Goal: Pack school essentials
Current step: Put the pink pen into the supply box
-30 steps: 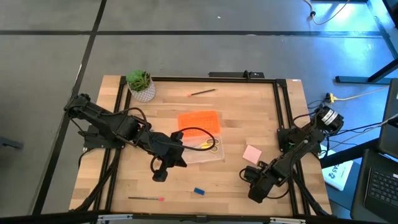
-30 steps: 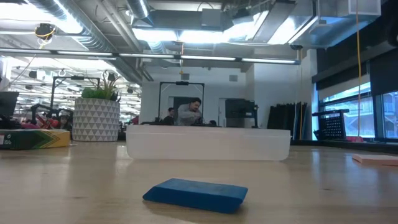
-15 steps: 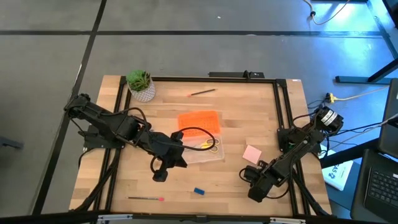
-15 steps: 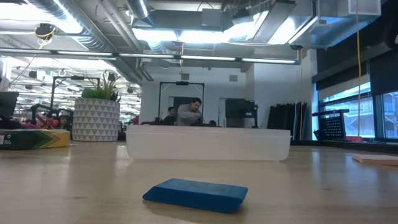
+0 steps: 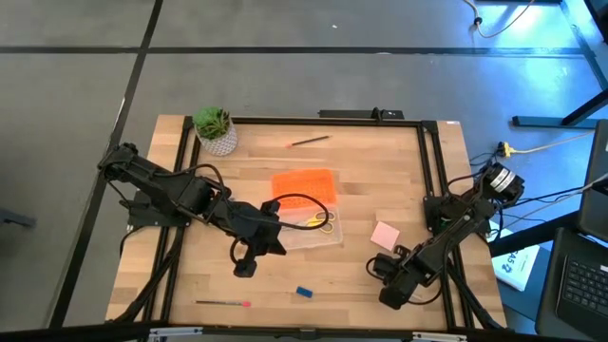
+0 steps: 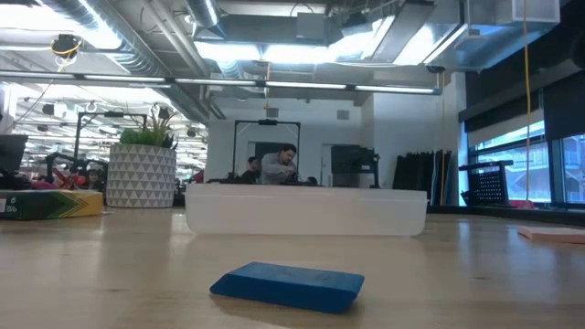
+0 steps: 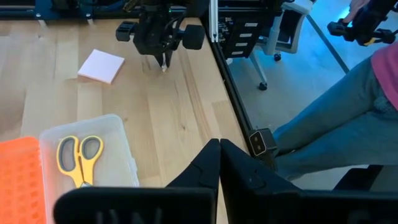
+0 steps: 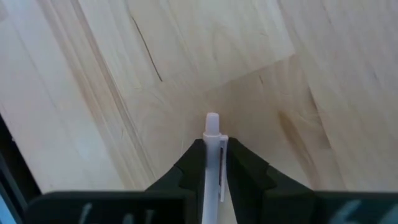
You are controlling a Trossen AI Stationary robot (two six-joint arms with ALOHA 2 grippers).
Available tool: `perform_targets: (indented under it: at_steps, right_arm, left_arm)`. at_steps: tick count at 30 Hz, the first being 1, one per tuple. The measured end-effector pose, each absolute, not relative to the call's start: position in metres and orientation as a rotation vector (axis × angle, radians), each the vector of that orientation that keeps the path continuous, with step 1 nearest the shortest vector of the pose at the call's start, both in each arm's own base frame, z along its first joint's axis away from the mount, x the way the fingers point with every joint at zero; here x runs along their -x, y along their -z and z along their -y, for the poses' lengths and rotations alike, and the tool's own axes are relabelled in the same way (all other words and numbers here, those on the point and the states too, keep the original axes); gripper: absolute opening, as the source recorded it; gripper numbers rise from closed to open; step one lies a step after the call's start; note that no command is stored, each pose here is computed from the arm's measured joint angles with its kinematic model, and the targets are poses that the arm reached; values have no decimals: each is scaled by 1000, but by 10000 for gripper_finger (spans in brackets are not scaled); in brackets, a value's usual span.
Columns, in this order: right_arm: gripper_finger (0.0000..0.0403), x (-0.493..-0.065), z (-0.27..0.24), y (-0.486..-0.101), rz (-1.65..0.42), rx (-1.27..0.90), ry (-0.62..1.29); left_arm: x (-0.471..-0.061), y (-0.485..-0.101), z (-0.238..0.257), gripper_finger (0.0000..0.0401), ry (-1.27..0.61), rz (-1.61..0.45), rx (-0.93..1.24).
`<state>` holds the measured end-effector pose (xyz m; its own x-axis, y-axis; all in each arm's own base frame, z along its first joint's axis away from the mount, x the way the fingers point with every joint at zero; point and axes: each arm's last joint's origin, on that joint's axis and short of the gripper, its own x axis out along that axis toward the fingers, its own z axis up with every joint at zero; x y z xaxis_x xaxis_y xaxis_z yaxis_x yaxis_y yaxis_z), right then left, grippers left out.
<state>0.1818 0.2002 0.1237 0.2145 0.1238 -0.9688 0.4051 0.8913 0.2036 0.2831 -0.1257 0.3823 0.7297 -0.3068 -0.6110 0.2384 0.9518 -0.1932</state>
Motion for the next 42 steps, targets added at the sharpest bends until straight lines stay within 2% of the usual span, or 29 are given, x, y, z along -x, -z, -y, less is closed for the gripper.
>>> perform_targets:
  at_steps: [11, 22, 28, 42]
  right_arm:
    - [47, -198, -207, -143, -1327, -425, 194]
    - [49, -214, -194, -146, -1391, -431, 112]
    - [50, -225, -181, -147, -1414, -421, 58]
    - [51, -252, -129, -172, -1338, -405, -56]
  left_arm:
    - [-283, -382, 126, 19, 300, -690, 105]
    - [-283, -382, 126, 5, 300, -691, 104]
    - [-283, -382, 126, 1, 300, -691, 104]
    - [-283, -382, 125, 20, 299, -694, 103]
